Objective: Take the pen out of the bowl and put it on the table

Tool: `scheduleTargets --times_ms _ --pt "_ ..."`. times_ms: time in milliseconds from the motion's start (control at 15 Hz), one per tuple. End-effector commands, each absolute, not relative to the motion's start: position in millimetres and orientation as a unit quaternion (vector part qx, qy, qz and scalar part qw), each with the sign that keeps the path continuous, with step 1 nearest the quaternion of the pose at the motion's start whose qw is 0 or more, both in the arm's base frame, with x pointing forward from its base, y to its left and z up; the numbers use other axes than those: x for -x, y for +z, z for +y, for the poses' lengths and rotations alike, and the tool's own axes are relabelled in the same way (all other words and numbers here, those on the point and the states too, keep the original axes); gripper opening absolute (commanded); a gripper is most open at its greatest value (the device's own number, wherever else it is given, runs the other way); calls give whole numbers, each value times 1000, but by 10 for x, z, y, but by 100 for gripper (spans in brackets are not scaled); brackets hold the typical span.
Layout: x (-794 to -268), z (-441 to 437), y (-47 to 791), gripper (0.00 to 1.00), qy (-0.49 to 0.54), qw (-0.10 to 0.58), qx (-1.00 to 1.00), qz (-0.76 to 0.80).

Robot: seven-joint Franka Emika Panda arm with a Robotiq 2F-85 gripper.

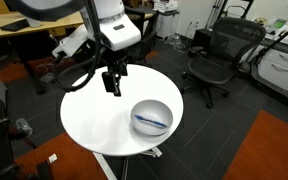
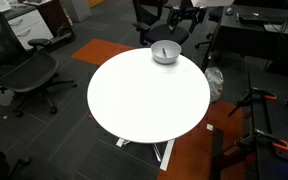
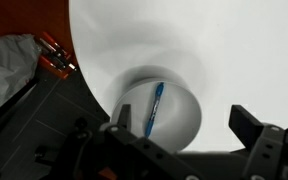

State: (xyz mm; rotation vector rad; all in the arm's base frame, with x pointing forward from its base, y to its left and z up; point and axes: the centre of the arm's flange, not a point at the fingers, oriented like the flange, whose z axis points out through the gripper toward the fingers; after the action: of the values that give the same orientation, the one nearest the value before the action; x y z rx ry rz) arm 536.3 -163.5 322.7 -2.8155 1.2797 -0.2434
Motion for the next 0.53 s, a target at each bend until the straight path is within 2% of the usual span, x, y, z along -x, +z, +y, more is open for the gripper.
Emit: scheduleTargets --times_ms 0,333,467 --pt "-5613 -1801 3061 100 -40 18 892 449" --pt "-5758 -1978 2853 100 -7 27 879 477" --pt "-5622 -1944 2819 100 -20 21 888 460"
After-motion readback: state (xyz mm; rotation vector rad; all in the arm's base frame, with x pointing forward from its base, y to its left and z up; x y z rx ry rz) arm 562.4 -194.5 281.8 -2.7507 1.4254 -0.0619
